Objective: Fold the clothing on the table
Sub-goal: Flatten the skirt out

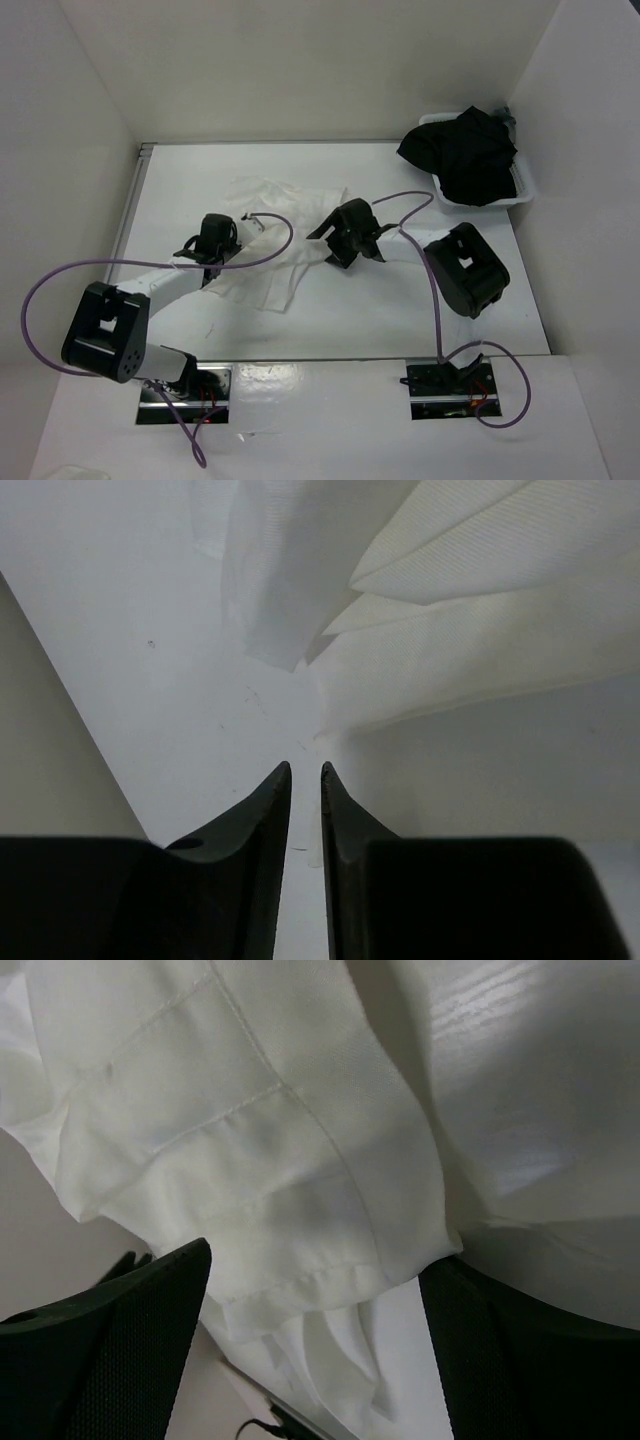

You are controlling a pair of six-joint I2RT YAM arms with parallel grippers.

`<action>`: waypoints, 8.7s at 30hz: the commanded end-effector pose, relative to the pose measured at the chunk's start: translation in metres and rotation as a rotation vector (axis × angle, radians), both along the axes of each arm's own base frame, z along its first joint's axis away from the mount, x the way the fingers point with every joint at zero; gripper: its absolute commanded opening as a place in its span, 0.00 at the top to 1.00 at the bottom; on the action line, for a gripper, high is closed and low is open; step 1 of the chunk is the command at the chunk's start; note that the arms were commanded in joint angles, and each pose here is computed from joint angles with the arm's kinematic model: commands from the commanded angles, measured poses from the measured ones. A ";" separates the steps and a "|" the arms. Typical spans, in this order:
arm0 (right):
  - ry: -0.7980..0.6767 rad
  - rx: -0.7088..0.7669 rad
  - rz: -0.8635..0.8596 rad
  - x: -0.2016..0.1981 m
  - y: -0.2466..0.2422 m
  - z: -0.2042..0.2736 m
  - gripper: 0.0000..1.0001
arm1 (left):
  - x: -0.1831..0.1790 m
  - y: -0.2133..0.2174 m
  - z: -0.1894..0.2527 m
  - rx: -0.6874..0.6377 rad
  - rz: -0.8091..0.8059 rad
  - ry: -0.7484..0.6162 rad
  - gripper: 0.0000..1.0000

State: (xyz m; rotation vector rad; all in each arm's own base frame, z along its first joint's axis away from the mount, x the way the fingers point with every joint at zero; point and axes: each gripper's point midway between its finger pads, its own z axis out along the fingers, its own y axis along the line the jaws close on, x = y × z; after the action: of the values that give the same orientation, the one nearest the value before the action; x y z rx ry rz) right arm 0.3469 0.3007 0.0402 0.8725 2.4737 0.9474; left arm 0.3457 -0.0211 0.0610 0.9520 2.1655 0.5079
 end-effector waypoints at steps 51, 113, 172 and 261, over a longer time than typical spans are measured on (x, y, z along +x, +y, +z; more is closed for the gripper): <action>-0.320 -0.077 0.051 -0.113 -0.121 0.191 1.00 | -0.003 -0.256 0.193 -0.492 -0.569 0.042 0.01; -0.113 0.002 0.102 -0.049 -0.117 0.091 0.01 | -0.098 -0.272 0.191 -0.414 -0.728 0.059 0.85; -0.334 -0.434 -0.022 0.130 -0.082 0.133 0.70 | 0.110 -0.151 0.109 -0.737 0.022 0.154 0.64; -0.250 -0.336 0.205 0.027 -0.148 0.097 0.62 | 0.057 -0.167 0.078 -0.591 -0.259 0.317 0.30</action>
State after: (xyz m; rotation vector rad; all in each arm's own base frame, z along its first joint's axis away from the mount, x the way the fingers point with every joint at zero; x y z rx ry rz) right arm 0.3111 0.1271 0.1043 0.5152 2.6053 0.5303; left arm 0.3801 -0.1641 0.1376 0.9619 2.3004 -0.3852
